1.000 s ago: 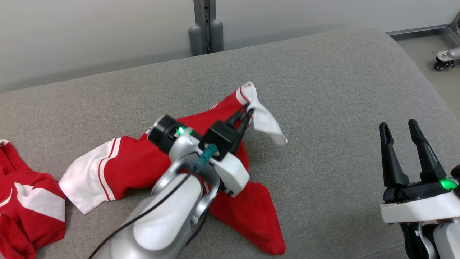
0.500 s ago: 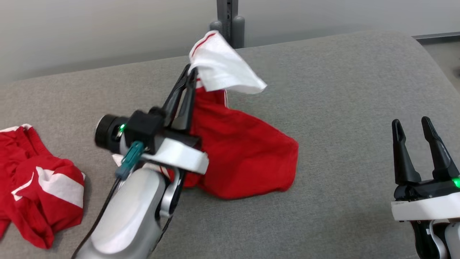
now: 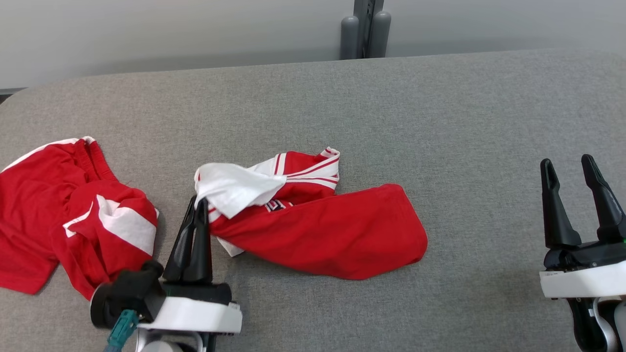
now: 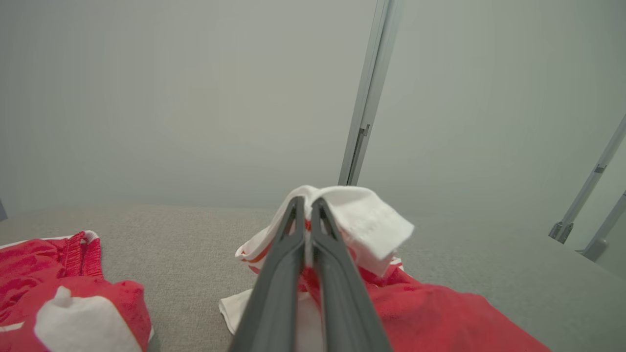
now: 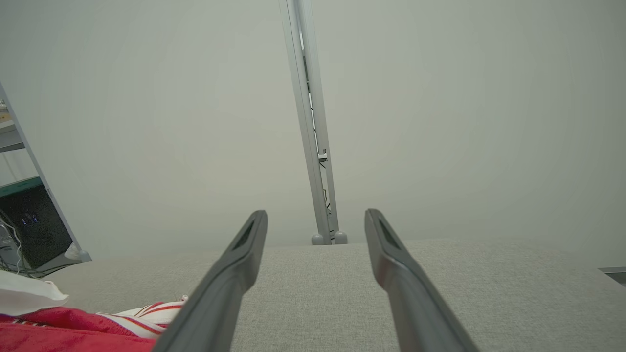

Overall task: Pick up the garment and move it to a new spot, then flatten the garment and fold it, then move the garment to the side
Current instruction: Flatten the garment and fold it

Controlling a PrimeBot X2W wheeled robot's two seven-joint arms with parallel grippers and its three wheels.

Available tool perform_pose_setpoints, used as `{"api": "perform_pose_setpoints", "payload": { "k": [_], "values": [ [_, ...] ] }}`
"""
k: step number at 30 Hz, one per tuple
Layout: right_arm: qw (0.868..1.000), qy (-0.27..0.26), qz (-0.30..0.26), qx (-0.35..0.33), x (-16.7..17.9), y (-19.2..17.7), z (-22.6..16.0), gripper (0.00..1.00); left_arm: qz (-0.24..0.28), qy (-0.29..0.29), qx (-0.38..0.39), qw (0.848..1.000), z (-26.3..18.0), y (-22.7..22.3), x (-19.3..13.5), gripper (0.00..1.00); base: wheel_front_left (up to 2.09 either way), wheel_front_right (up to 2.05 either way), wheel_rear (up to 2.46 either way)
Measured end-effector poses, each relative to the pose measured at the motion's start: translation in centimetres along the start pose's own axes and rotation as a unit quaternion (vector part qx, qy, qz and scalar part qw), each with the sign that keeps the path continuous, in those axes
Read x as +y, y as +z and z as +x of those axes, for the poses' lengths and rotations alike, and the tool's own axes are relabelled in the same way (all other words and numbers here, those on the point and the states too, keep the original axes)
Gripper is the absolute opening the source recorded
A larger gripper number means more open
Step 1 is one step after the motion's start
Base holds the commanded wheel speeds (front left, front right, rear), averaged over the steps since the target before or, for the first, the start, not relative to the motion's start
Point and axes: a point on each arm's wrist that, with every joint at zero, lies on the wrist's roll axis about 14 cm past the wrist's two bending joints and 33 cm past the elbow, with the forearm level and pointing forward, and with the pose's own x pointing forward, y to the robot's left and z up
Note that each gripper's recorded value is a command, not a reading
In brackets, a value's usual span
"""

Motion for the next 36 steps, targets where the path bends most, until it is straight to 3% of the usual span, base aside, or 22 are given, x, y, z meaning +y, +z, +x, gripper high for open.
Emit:
{"api": "perform_pose_setpoints", "payload": {
  "k": [9,10,11,15,22,26,31,36],
  "values": [
    [1.000,0.006,-0.001,-0.001,0.3,0.1,0.2,1.00,0.019,0.085,0.120,0.989,-5.3,-7.0,5.5,0.03,0.00,0.00,0.00],
    [1.000,0.007,-0.002,-0.001,0.3,0.1,0.2,1.00,0.019,0.091,0.130,0.987,-5.7,-7.5,5.8,0.43,0.00,0.00,0.00],
    [1.000,0.007,-0.002,-0.001,0.3,0.1,0.2,1.00,0.019,0.091,0.136,0.986,-6.0,-7.8,5.9,1.00,0.00,0.00,0.00],
    [1.000,0.007,-0.003,-0.004,0.3,0.4,0.1,1.00,0.015,0.085,0.134,0.987,-6.1,-7.7,5.9,1.00,0.00,0.00,0.00],
    [1.000,0.008,0.005,-0.011,0.7,0.9,-0.5,1.00,0.043,0.048,0.047,0.997,-3.6,-2.2,4.8,1.00,0.00,0.00,0.00],
    [1.000,0.015,0.023,-0.008,1.5,0.7,-0.5,1.00,0.057,0.041,0.046,0.996,-3.2,-0.4,4.5,1.00,0.00,0.00,0.00],
    [0.998,0.038,0.042,0.029,2.6,-1.6,-0.2,1.00,0.066,0.042,0.054,0.995,-3.1,0.6,4.6,1.00,0.00,0.00,0.00],
    [0.987,0.064,0.101,0.107,4.6,-5.8,0.8,1.00,0.058,0.036,0.078,0.995,-3.7,-0.2,4.0,1.00,0.00,0.00,0.00]
  ]
}}
